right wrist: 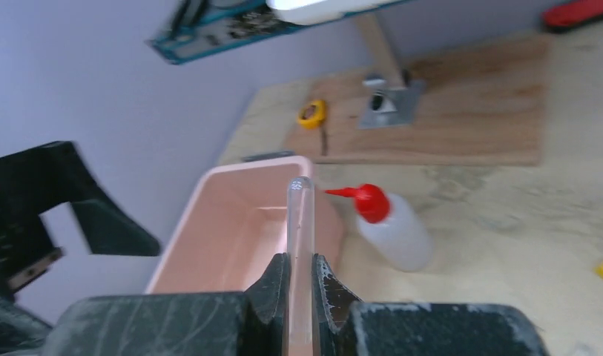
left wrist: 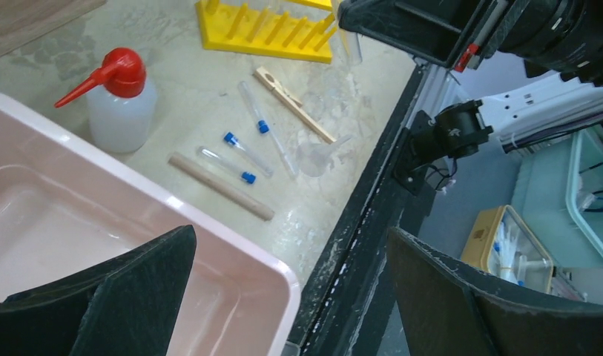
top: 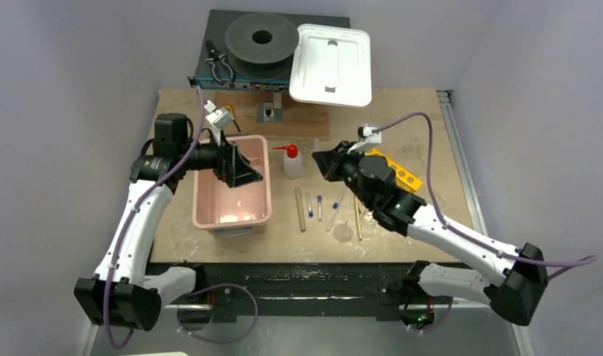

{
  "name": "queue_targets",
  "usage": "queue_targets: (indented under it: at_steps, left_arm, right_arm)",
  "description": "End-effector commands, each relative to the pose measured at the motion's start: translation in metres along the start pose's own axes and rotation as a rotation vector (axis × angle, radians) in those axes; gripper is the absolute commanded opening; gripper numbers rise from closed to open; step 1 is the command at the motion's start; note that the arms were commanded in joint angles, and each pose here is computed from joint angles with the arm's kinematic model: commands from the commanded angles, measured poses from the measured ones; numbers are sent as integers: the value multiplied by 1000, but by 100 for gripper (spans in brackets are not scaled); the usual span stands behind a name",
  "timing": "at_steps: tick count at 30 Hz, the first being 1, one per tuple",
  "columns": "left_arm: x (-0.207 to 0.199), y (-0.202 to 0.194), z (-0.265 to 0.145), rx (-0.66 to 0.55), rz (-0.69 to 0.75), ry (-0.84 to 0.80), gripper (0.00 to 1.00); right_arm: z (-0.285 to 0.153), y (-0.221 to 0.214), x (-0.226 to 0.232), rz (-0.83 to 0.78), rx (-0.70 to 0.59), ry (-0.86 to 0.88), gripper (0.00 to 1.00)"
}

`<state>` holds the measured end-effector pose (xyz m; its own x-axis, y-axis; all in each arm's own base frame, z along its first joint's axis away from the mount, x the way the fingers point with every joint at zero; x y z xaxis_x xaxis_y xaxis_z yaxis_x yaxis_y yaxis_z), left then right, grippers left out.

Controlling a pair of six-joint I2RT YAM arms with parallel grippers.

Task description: Organize the chemistry lab equipment

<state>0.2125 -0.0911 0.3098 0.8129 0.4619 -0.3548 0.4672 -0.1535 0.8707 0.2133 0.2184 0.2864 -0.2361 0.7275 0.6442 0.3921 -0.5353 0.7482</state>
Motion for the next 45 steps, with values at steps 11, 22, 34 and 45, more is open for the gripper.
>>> queue_targets:
  at_steps: [11, 22, 34, 45]
  left_arm:
    - [-40, 40, -3, -229, 13, -230, 100]
    - [-52, 41, -2, -195, 47, -290, 91]
    - [-53, 50, -5, -213, 44, -284, 71]
    - [-51, 53, -7, -227, 43, -274, 42]
  right_arm:
    - [-24, 13, 114, 221, -82, 548, 0]
    - [-16, 2, 150, 249, -141, 534, 0]
    - [-18, -7, 156, 263, -151, 528, 0]
    - [-16, -13, 157, 252, -142, 539, 0]
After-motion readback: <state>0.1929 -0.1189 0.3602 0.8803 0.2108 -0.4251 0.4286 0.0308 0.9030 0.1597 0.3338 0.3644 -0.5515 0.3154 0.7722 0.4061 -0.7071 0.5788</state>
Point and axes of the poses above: each gripper's point midway between its finger pads, its own z axis out along the fingers, its own x axis along the line the jaws close on, y = z × x, the point moved 9 cm from there along -z, back along the fingers, and after that the axes turned 9 degrees about z, right-handed, at the moved point
